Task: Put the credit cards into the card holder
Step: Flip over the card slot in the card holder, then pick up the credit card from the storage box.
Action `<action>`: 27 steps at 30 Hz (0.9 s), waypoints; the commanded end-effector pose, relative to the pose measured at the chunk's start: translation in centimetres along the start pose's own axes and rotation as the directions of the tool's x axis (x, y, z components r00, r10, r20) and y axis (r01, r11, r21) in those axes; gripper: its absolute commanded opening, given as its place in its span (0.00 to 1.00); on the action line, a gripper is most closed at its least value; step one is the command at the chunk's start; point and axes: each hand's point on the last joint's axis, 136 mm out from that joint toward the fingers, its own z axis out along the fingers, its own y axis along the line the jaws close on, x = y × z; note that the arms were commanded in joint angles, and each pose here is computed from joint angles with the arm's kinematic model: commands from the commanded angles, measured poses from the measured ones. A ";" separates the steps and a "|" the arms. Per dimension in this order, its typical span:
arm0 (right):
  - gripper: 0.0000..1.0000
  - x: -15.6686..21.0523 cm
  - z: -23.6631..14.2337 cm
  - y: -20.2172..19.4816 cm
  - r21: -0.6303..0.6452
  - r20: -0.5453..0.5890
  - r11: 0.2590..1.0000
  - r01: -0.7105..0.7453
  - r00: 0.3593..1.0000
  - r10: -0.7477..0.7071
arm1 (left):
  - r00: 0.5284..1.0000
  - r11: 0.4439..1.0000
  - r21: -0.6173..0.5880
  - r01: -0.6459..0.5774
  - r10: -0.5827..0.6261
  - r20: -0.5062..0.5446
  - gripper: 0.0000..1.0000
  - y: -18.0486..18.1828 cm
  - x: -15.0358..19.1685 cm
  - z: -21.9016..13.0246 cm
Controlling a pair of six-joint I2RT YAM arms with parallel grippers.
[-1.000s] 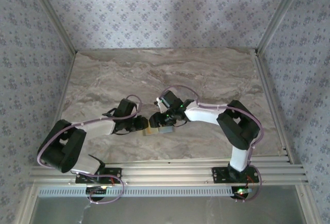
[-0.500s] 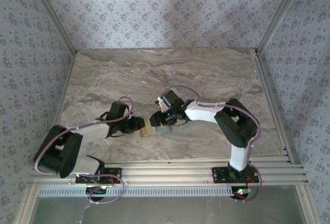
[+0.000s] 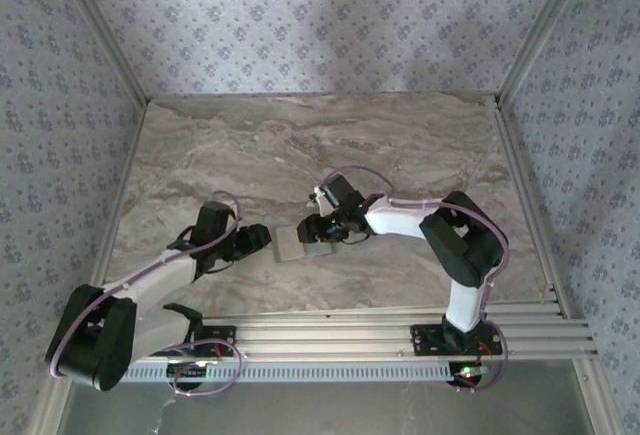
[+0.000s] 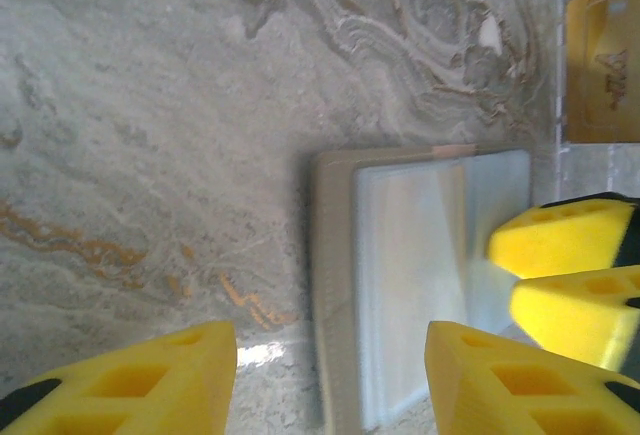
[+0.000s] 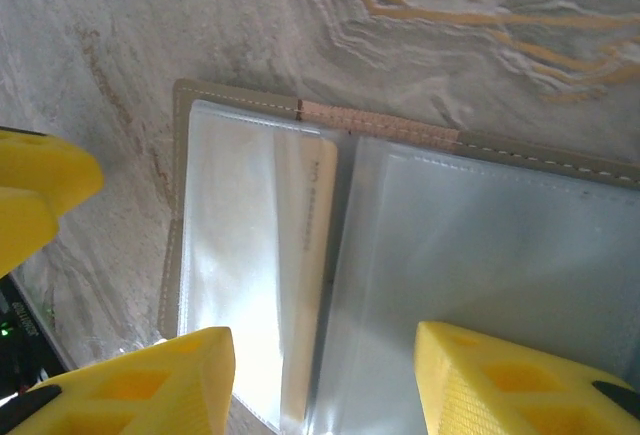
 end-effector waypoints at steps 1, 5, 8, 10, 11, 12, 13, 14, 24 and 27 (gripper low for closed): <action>0.53 1.4 -0.9 -2.1 0.088 0.002 0.995 -0.053 0.999 0.053 | 0.999 0.998 -0.032 -0.052 0.052 -0.011 0.54 -0.8 -0.2 0.1; 0.55 0.0 -2.7 -0.6 0.094 0.029 0.995 0.010 0.999 -0.013 | 0.997 0.997 -0.035 -0.070 0.070 -0.024 0.54 -1.9 -0.4 0.7; 0.56 -2.4 -4.7 0.4 0.095 0.061 0.994 0.043 0.997 -0.049 | 0.996 0.997 -0.033 -0.076 0.075 -0.039 0.53 -2.9 -0.8 1.1; 0.57 -3.7 -6.1 0.5 0.104 0.088 0.993 0.052 0.994 -0.062 | 0.996 0.997 -0.029 -0.076 0.075 -0.040 0.52 -3.6 -1.2 1.2; 0.57 -4.4 -6.9 0.1 0.127 0.102 0.990 0.058 0.992 -0.072 | 0.996 0.997 -0.029 -0.076 0.074 -0.039 0.52 -3.9 -1.5 1.3; 0.57 -5.0 -7.7 -0.3 0.156 0.112 0.986 0.065 0.990 -0.083 | 0.996 0.997 -0.026 -0.077 0.076 -0.036 0.51 -4.4 -1.9 1.4; 0.57 -5.4 -8.3 -0.5 0.178 0.116 0.981 0.071 0.989 -0.092 | 0.997 0.997 -0.021 -0.076 0.076 -0.035 0.49 -4.8 -2.3 1.5; 0.57 -6.0 -9.0 -0.7 0.199 0.119 0.977 0.076 0.988 -0.101 | 0.997 0.997 -0.011 -0.073 0.073 -0.037 0.47 -5.4 -2.7 1.8; 0.43 -9.6 -11.3 -3.9 0.309 0.110 0.950 0.035 0.991 -0.073 | 0.993 0.992 0.119 -0.034 0.046 -0.105 0.17 -11.4 -6.7 6.5; 0.43 -9.5 -10.7 -4.9 0.308 0.074 0.951 0.015 0.996 -0.040 | 0.991 0.986 0.167 -0.010 0.032 -0.129 0.13 -13.1 -7.6 8.2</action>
